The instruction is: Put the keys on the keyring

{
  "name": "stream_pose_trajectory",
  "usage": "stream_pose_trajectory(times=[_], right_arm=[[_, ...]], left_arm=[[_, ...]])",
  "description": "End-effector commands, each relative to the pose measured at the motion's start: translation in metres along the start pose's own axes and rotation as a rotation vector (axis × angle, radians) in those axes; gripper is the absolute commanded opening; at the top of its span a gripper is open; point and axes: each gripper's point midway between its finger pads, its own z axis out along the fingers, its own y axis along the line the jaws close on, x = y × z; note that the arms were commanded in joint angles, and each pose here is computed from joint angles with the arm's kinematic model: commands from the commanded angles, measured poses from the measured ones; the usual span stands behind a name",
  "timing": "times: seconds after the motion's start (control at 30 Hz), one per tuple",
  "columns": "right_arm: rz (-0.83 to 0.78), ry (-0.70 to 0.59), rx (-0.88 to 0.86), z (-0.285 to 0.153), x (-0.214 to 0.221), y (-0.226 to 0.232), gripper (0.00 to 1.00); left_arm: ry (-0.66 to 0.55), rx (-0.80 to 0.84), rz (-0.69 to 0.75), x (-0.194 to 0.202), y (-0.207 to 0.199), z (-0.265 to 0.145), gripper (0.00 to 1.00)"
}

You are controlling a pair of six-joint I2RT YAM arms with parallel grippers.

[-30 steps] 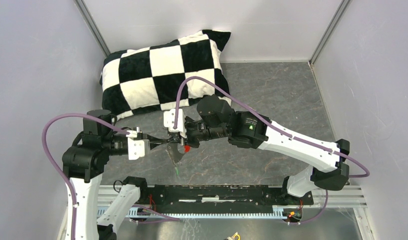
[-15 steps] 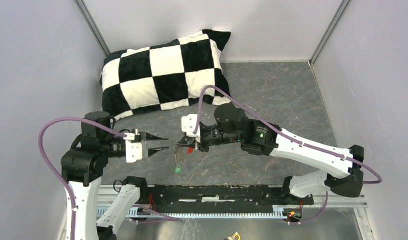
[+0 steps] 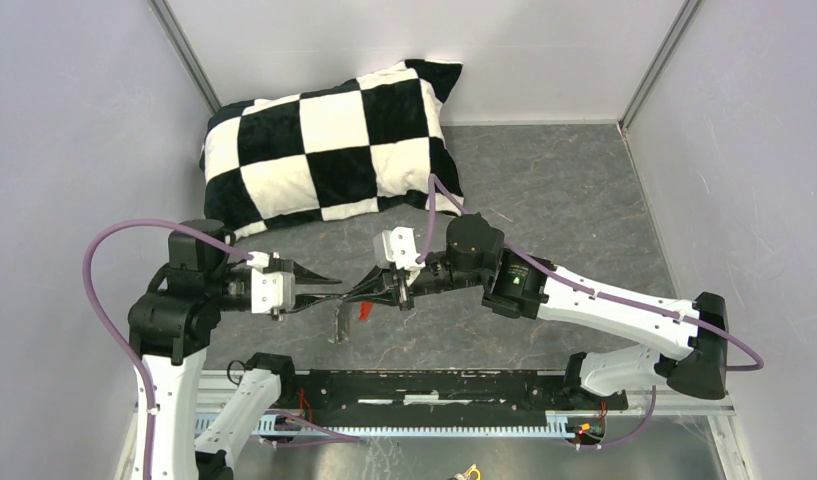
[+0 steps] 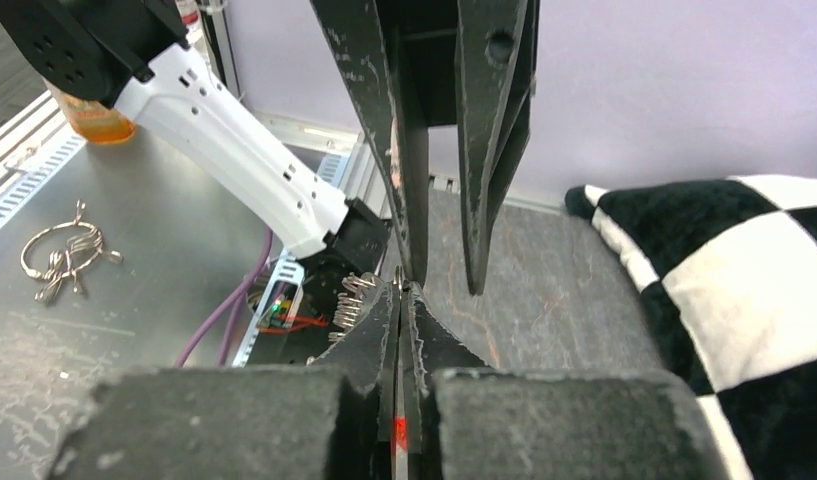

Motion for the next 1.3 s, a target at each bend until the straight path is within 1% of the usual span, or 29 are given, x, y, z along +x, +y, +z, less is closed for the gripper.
stream_pose_trajectory(times=[0.0,0.13,0.23,0.33,0.63,0.83,1.03,1.1,1.13,1.23,1.27], right_arm=[[-0.071,-0.161,0.012,-0.004,-0.046,-0.002,0.00],[-0.081,-0.172,0.020,-0.007,-0.049,-0.002,0.01],[-0.079,-0.167,0.021,-0.007,-0.048,-0.002,0.00],[-0.078,-0.168,0.025,-0.008,-0.048,-0.003,0.00],[-0.049,-0.158,0.007,-0.003,-0.044,-0.001,0.01],[-0.031,-0.156,0.009,0.000,-0.045,-0.003,0.01],[0.001,-0.137,0.031,0.005,-0.045,-0.010,0.01],[0.012,-0.121,0.044,0.005,-0.045,-0.013,0.01],[0.017,-0.115,0.051,0.006,-0.045,-0.014,0.01],[0.032,-0.099,0.065,0.005,-0.043,-0.016,0.01],[0.040,-0.089,0.067,0.006,-0.041,-0.017,0.01]], left_arm=[[-0.036,0.032,-0.064,-0.007,-0.008,0.001,0.31],[-0.009,0.053,-0.042,0.001,-0.016,0.000,0.34],[-0.027,0.065,-0.042,-0.003,-0.017,0.001,0.40],[-0.053,0.074,-0.052,-0.010,-0.017,0.001,0.40],[-0.141,0.046,-0.101,-0.032,-0.008,0.003,0.29],[-0.162,0.045,-0.126,-0.034,-0.010,0.004,0.23],[-0.174,0.061,-0.154,-0.038,-0.015,0.003,0.21],[-0.179,0.067,-0.163,-0.040,-0.017,0.002,0.22],[-0.179,0.068,-0.168,-0.040,-0.017,0.002,0.25],[-0.178,0.065,-0.166,-0.040,-0.019,0.002,0.36],[-0.176,0.062,-0.163,-0.040,-0.019,0.002,0.38]])
